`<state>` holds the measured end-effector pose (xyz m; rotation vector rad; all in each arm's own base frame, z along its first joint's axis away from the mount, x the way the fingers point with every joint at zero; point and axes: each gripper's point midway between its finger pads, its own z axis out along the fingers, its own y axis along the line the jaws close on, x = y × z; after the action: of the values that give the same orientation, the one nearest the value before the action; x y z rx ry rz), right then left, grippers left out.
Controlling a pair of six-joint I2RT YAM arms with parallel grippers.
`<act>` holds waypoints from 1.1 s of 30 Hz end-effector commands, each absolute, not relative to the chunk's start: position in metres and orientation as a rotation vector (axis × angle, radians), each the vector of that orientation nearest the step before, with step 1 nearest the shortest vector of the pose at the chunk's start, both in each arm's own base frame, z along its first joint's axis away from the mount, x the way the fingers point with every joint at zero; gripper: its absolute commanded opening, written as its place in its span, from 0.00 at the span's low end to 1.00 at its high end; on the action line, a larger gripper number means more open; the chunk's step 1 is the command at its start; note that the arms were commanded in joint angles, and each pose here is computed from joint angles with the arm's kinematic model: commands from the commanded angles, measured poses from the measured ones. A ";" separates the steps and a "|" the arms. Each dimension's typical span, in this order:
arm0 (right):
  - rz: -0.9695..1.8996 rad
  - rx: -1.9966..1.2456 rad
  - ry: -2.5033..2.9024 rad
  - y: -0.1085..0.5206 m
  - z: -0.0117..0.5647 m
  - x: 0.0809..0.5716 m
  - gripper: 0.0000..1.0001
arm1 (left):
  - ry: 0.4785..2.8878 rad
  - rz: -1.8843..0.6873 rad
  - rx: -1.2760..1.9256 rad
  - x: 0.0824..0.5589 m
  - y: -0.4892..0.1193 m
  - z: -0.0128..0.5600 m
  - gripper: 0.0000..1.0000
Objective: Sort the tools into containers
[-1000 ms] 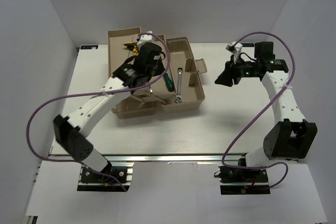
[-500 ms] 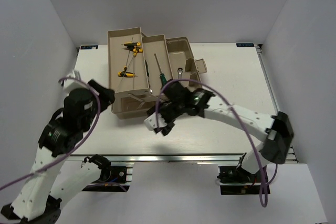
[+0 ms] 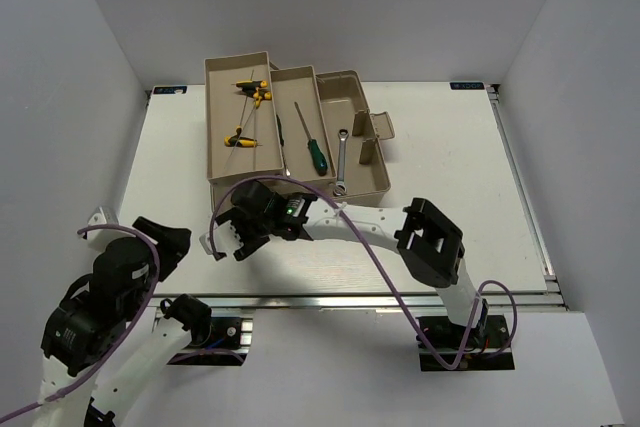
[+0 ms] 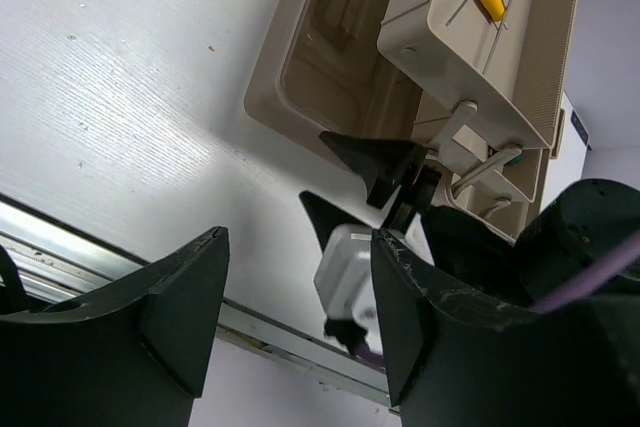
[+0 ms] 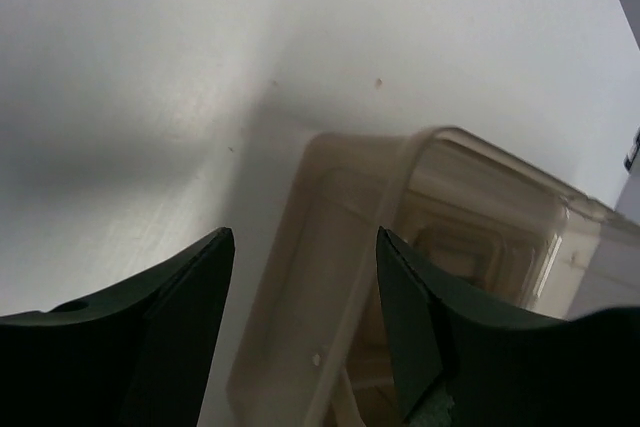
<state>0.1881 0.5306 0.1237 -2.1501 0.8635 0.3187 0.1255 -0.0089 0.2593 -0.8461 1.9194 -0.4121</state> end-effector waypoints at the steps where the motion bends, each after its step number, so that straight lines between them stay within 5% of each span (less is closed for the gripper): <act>1: 0.212 -1.954 0.882 0.551 0.167 0.218 0.65 | 1.932 -0.354 -0.905 0.117 0.002 0.254 0.69; 11: 0.072 -1.962 0.947 0.544 0.119 0.242 0.65 | 1.944 -0.373 -0.905 0.120 -0.003 0.253 0.69; 14: 0.098 -2.010 0.949 0.544 0.106 0.238 0.52 | 1.949 -0.374 -0.912 0.118 -0.003 0.252 0.69; 18: 0.161 -2.023 0.976 0.543 0.106 0.234 0.15 | 1.958 -0.365 -0.920 0.116 -0.002 0.243 0.67; 21: 0.238 -1.993 1.006 0.542 0.125 0.234 0.00 | 1.980 -0.366 -0.944 0.115 -0.004 0.225 0.66; 33: 0.405 -1.695 1.033 0.500 0.272 0.249 0.00 | 2.018 -0.596 -1.025 0.123 -0.043 0.173 0.65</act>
<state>0.2376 0.4994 0.1323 -1.9570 1.2472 0.4078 0.1154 -0.0258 0.1750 -0.9371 2.0445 -0.4688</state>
